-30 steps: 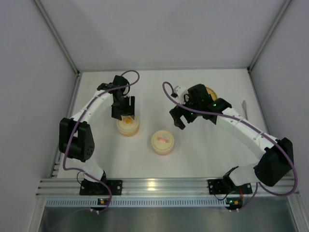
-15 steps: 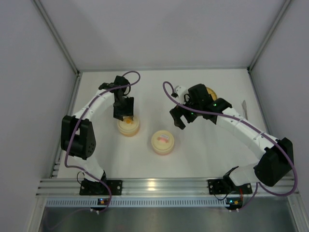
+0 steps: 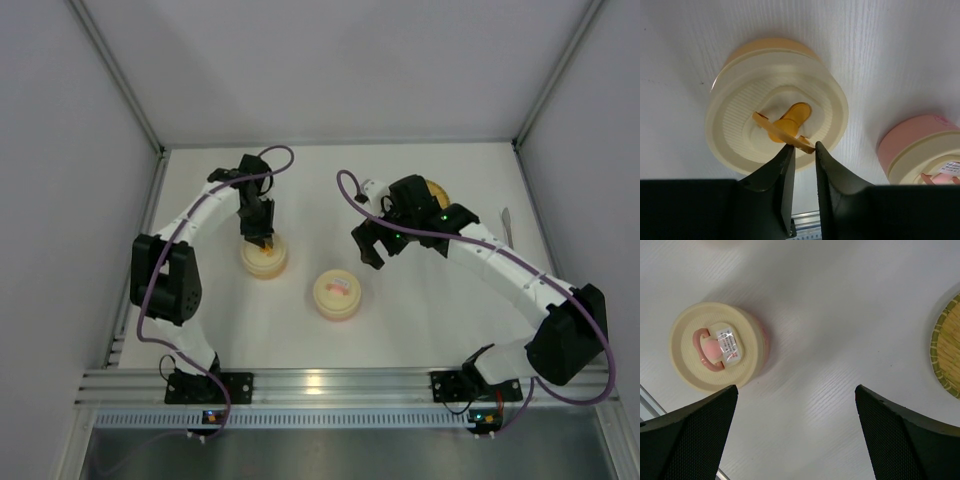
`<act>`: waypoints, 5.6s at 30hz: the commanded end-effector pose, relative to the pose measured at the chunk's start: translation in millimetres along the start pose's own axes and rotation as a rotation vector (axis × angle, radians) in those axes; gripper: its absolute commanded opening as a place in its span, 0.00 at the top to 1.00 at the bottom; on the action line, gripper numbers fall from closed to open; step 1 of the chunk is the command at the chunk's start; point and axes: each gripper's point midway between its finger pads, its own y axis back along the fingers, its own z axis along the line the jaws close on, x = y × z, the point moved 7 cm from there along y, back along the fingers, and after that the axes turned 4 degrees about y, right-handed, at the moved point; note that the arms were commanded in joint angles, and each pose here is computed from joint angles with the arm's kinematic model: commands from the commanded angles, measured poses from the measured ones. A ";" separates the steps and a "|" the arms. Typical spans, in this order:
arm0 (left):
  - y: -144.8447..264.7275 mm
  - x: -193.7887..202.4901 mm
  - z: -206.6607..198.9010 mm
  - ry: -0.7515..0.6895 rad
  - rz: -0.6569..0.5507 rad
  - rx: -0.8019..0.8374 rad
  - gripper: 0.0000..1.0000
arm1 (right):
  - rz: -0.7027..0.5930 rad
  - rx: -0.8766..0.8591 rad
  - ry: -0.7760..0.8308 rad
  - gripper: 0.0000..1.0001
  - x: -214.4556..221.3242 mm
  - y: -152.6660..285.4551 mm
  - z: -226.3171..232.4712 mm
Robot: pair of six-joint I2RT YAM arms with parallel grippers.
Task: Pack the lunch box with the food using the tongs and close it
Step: Adjust the box lid on the packing box.
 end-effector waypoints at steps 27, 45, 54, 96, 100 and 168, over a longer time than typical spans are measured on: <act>38.9 -11.5 1.1 -0.242 -0.103 0.032 1.00 | -0.023 -0.022 -0.016 0.01 -1.0 1.9 -0.2; 36.9 -7.1 13.1 -0.282 -0.123 0.202 1.00 | -0.018 -0.024 -0.017 0.01 1.4 1.2 -0.1; 40.1 -14.4 19.2 -0.284 -0.163 0.252 1.00 | -0.013 -0.030 -0.022 0.01 1.9 -1.1 0.2; -0.4 -8.5 24.6 -0.264 -0.112 0.253 1.00 | 0.005 -0.038 -0.026 0.01 6.8 -5.5 0.8; -1.5 -8.7 25.1 -0.261 -0.116 0.249 1.00 | 0.010 -0.042 -0.029 0.01 8.1 -6.8 1.3; 129.2 -0.7 111.2 0.081 -0.388 0.489 0.02 | 0.028 -0.158 0.341 0.08 6.7 -54.0 96.4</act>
